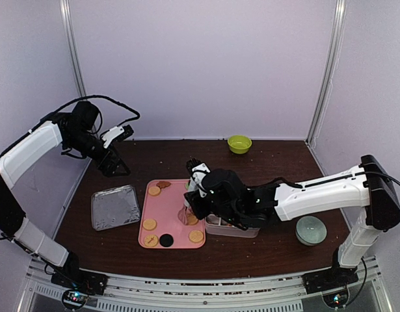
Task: Pack the cookies
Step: Position the fake cookies on the plate.
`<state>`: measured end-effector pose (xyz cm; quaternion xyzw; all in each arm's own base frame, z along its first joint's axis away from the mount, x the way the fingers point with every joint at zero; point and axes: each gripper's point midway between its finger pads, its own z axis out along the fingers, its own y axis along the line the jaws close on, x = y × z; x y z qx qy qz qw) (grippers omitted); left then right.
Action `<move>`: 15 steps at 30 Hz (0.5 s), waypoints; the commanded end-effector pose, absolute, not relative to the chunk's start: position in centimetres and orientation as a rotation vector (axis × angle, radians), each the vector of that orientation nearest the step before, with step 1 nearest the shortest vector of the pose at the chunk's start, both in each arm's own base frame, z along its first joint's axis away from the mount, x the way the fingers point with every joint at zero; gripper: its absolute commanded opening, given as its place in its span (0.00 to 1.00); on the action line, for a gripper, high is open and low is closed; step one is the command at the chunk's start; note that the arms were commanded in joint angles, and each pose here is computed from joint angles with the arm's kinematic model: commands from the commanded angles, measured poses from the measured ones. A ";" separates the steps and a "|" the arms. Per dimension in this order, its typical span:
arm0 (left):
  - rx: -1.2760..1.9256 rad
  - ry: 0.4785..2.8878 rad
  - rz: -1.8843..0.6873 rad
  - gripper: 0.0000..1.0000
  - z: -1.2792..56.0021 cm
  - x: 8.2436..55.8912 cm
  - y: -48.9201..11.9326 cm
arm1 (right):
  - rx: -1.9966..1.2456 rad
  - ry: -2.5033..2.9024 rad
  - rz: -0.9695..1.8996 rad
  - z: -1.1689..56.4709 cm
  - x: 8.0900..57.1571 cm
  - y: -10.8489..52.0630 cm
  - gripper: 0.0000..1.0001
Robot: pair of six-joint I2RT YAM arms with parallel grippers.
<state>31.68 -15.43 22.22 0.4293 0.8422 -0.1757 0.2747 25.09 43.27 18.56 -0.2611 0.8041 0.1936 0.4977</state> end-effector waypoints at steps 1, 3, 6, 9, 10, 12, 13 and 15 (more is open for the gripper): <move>1.159 2.257 -0.496 0.98 22.3 31.5 -15.4 | -0.590 1.912 0.450 21.2 25.5 42.7 0.44; 1.159 2.258 -0.494 0.98 22.3 31.4 -15.4 | -0.591 1.912 0.447 21.3 25.5 42.6 0.44; 1.158 2.260 -0.495 0.98 22.3 31.4 -15.4 | -0.595 1.906 0.438 21.6 25.4 42.6 0.45; 1.158 2.260 -0.491 0.98 22.3 31.5 -15.3 | -0.602 1.899 0.416 22.0 25.4 42.5 0.46; 1.156 2.258 -0.488 0.98 22.4 31.5 -15.3 | -0.607 1.894 0.412 22.1 25.3 42.6 0.46; 1.155 2.257 -0.486 0.98 22.4 31.6 -15.3 | -0.610 1.889 0.408 22.3 25.3 42.6 0.46; 1.155 2.259 -0.484 0.98 22.4 31.6 -15.3 | -0.612 1.885 0.408 22.5 25.3 42.7 0.46; 1.154 2.259 -0.483 0.98 22.4 31.6 -15.3 | -0.618 1.880 0.402 22.7 25.3 42.7 0.46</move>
